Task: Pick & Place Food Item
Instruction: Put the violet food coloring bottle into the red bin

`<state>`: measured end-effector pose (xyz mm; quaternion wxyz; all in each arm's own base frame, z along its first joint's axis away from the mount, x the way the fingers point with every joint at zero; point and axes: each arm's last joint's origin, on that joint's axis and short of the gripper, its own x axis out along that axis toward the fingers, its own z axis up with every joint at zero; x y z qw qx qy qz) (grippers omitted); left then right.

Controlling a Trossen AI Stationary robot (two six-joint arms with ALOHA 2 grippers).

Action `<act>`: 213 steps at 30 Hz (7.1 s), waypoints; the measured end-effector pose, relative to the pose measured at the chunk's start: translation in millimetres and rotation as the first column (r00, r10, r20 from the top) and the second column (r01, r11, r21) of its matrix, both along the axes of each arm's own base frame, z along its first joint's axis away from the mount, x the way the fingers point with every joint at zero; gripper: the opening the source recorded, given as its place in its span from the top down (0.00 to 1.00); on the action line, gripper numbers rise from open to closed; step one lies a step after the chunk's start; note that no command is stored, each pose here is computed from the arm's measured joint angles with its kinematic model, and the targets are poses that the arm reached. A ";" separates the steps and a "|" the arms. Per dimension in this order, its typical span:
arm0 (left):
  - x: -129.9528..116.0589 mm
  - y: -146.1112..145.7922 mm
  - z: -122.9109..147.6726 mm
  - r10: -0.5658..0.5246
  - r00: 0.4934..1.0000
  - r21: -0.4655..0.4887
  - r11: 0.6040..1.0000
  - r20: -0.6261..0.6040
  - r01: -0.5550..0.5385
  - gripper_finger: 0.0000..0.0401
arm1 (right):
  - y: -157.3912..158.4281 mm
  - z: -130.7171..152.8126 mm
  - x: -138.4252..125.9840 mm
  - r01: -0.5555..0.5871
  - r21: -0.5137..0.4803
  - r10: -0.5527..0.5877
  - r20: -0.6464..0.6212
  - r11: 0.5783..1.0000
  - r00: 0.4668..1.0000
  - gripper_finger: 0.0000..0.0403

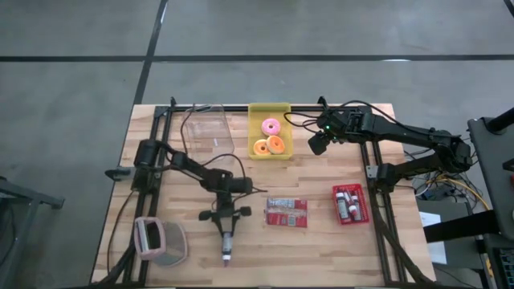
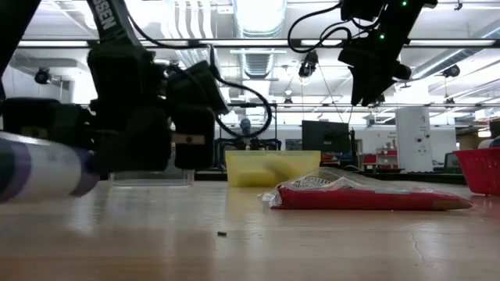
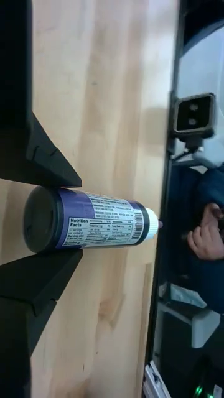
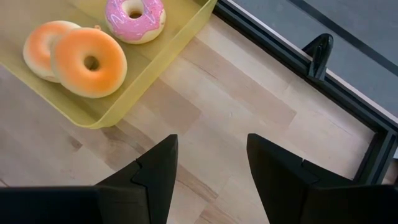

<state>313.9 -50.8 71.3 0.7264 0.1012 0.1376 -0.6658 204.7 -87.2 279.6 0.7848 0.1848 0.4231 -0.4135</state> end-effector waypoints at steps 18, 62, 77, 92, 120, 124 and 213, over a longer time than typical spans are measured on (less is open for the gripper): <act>-0.8 5.7 78.9 0.211 0.960 0.235 0.939 0.186 -0.252 0.60 | 0.0 0.0 0.0 0.000 0.000 0.000 0.000 1.000 1.000 0.53; 0.5 30.1 154.3 0.993 0.082 0.137 0.071 0.082 -0.988 0.60 | 0.0 0.0 0.0 0.000 0.000 0.000 0.000 1.000 1.000 0.53; 2.1 39.3 169.4 0.972 -0.110 0.010 -0.115 0.210 -0.993 0.60 | 0.0 0.0 0.0 0.000 0.000 0.000 0.000 1.000 1.000 0.53; -2.3 39.6 162.6 0.971 -0.101 0.055 -0.115 0.215 -0.992 0.60 | 0.0 0.0 0.0 0.000 0.000 0.000 0.000 1.000 1.000 0.53; -0.7 40.9 166.6 0.950 -0.076 0.025 -0.087 0.301 -0.996 0.60 | -12.9 26.7 31.5 -0.084 -0.287 0.177 0.318 0.954 0.931 0.53; -0.7 40.9 166.6 0.948 -0.072 0.027 -0.084 0.311 -0.996 0.60 | -13.1 27.2 31.8 -0.081 -0.290 0.177 0.323 0.954 0.930 0.53; -0.7 40.9 166.0 0.944 -0.063 0.035 -0.078 0.324 -0.996 0.60 | 67.0 1.8 76.4 -0.786 -0.305 0.840 0.109 0.537 0.532 0.77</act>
